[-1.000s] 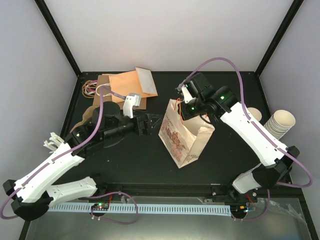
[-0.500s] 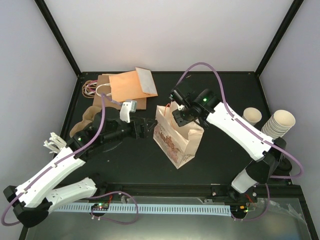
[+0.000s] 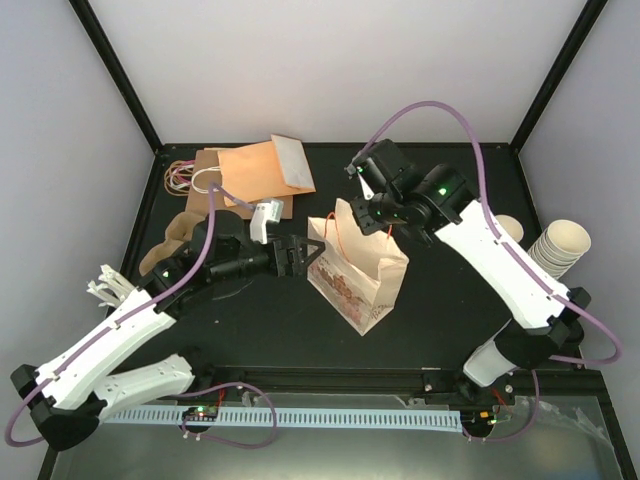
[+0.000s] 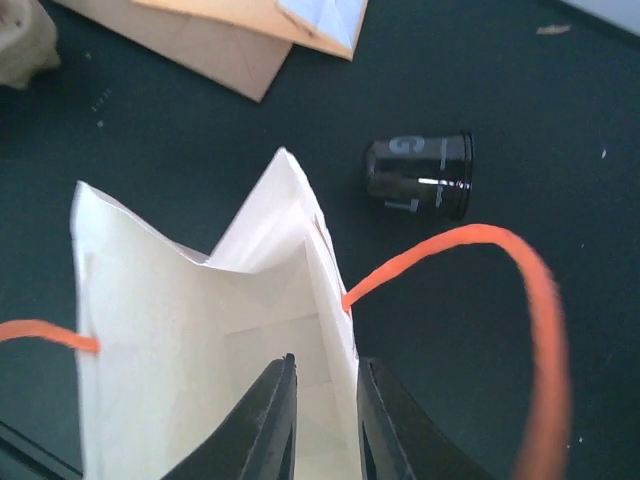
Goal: Pack the takeout coffee
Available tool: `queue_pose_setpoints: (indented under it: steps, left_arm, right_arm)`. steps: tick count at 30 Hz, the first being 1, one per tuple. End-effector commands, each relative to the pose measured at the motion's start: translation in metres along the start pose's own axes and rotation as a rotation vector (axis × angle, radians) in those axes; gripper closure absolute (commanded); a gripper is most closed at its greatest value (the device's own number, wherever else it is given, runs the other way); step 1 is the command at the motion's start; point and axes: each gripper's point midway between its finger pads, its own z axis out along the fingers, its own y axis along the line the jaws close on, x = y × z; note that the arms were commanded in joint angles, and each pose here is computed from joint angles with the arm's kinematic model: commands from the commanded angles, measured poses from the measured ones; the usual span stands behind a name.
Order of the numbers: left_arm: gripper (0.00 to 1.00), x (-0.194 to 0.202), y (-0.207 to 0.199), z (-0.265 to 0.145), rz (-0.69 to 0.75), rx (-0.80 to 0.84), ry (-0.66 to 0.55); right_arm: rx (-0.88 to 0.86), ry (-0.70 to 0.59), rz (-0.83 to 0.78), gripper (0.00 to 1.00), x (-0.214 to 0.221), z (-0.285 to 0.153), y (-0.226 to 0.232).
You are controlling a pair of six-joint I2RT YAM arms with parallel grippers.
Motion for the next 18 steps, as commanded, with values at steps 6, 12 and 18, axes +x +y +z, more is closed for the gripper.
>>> queue_pose_setpoints:
  steps: [6,12,18]
  left_arm:
    - [0.08,-0.007,-0.057,0.003,-0.083,0.188,0.002]
    - [0.09,-0.016,-0.074,0.002,-0.098,0.229,-0.046]
    - [0.13,-0.023,-0.083,0.010,-0.101,0.245,-0.046]
  right_arm:
    - [0.041,-0.112,-0.019,0.75,-0.015,-0.052,-0.018]
    - [0.116,-0.130,-0.007,0.62,-0.015,-0.053,-0.033]
    - [0.217,-0.139,0.014,0.63,-0.017,-0.051,-0.049]
